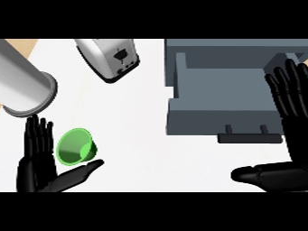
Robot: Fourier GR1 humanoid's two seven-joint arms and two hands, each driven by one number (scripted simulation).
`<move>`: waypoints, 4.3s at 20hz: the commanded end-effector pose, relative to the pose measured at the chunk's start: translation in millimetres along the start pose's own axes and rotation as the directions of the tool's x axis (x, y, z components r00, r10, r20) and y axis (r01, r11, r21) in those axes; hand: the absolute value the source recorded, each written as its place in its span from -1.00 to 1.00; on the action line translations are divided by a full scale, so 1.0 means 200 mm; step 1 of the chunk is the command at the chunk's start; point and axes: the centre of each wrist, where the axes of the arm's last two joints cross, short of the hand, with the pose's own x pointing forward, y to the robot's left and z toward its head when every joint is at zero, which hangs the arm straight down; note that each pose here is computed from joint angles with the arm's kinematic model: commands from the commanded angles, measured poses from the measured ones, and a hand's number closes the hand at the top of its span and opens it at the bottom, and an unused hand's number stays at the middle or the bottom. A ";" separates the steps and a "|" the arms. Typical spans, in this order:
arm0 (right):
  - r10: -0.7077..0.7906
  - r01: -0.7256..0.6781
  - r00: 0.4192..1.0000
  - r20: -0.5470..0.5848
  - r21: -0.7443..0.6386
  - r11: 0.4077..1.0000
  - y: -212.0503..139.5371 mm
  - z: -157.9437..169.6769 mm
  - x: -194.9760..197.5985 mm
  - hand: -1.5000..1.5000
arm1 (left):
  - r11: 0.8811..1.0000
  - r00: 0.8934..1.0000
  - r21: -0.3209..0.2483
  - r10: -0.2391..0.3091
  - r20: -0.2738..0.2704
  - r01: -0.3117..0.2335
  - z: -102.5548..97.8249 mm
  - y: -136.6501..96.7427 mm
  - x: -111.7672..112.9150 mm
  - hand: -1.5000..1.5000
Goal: Pick up the cup, place it into the drawer and close the drawer
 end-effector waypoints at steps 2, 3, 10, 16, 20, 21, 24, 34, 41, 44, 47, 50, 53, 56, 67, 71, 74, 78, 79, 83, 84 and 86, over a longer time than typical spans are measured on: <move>-0.003 0.003 1.000 0.001 0.008 1.000 0.05 -0.01 0.04 -1.00 | 1.000 1.000 0.013 -0.003 -0.015 0.003 0.06 0.18 -0.15 -1.00; -0.004 0.004 1.000 -0.010 0.000 1.000 -0.01 -0.01 0.09 -1.00 | 1.000 1.000 0.003 -0.010 -0.028 0.010 0.04 0.16 -0.09 -1.00; 0.002 -0.002 1.000 -0.010 0.027 1.000 0.02 0.01 0.06 -1.00 | 1.000 0.999 0.006 -0.016 -0.038 0.016 0.01 0.16 -0.33 -1.00; 0.004 -0.004 1.000 -0.005 0.016 1.000 0.00 0.00 -0.02 -1.00 | 1.000 0.998 0.018 0.005 -0.066 -0.004 0.13 0.19 -0.49 -1.00; -0.007 0.007 1.000 0.000 0.007 1.000 -0.05 -0.07 0.08 -1.00 | 0.999 0.999 0.042 -0.003 -0.047 0.005 0.03 0.37 -0.45 -1.00; 0.005 -0.005 1.000 -0.009 0.013 1.000 0.03 -0.07 0.06 -1.00 | 0.999 0.999 0.043 -0.004 -0.045 0.006 0.13 0.19 -0.45 -1.00; 0.003 -0.003 1.000 -0.010 0.028 1.000 -0.04 0.01 0.05 -1.00 | 0.998 0.998 0.058 -0.009 -0.056 0.012 0.02 0.25 -0.46 -1.00; -0.007 0.007 1.000 0.000 0.026 1.000 0.02 -0.01 -0.01 -1.00 | 0.998 0.996 0.058 -0.018 -0.090 0.023 -0.01 0.33 -0.68 -1.00; -0.018 0.018 1.000 -0.003 0.020 1.000 0.03 0.09 0.04 -1.00 | 0.999 0.998 0.012 0.033 -0.054 -0.033 -0.10 0.24 -0.67 -1.00; -0.010 0.010 1.000 0.013 0.026 1.000 0.05 -0.03 0.02 -1.00 | 0.997 0.996 0.041 0.072 -0.042 -0.070 -0.04 0.23 -0.76 -1.00; -0.025 0.025 1.000 -0.007 0.035 0.999 0.04 0.10 0.05 -1.00 | 0.995 0.993 0.015 0.095 -0.073 -0.094 0.03 0.29 -0.72 -1.00; -0.010 0.010 1.000 0.006 0.016 1.000 -0.05 -0.02 0.09 -1.00 | 0.994 0.993 0.035 0.107 -0.054 -0.105 -0.08 0.25 -0.76 -1.00; -0.009 0.009 1.000 0.002 0.024 1.000 0.02 0.05 0.02 -1.00 | 0.990 0.987 0.001 0.144 -0.074 -0.144 0.02 0.23 -0.76 -1.00; -0.010 0.011 1.000 -0.007 0.026 1.000 -0.02 0.08 0.17 -1.00 | 0.977 0.975 -0.015 0.211 -0.069 -0.212 -0.09 0.24 -0.73 -1.00; 0.001 0.000 1.000 -0.024 0.035 0.999 -0.05 -0.03 -0.02 -1.00 | 0.951 0.956 -0.110 0.294 0.017 -0.290 -0.12 0.19 -0.79 1.00; -0.003 0.003 1.000 0.001 0.015 1.000 -0.03 -0.03 0.07 -1.00 | 0.965 0.966 -0.094 0.252 0.064 -0.246 -0.12 0.19 -0.75 1.00; -0.008 0.009 1.000 -0.013 0.019 1.000 -0.04 0.05 0.07 -1.00 | 0.963 0.963 -0.122 0.252 0.094 -0.241 -0.16 0.14 -0.77 1.00; -0.012 0.012 1.000 -0.010 0.051 0.999 0.00 -0.01 -0.01 -1.00 | 0.939 0.959 -0.218 0.282 0.040 -0.266 -0.25 0.15 -0.78 1.00; -0.014 0.015 1.000 -0.020 0.048 0.999 0.00 0.09 0.06 -1.00 | 0.947 0.960 -0.206 0.269 0.083 -0.247 -0.31 0.20 -0.75 1.00; -0.014 0.014 1.000 -0.001 0.029 0.999 -0.02 0.06 -0.03 -1.00 | 0.931 0.942 -0.251 0.306 0.138 -0.266 -0.28 0.19 -0.73 1.00; 0.003 -0.003 1.000 0.001 0.021 1.000 -0.03 0.09 0.09 -1.00 | 0.921 0.935 -0.261 0.330 0.129 -0.289 -0.39 0.12 -0.65 1.00; 0.001 -0.001 1.000 -0.010 0.015 1.000 -0.02 0.07 0.03 -1.00 | 0.900 0.922 -0.319 0.358 0.146 -0.298 -0.50 0.09 -0.56 1.00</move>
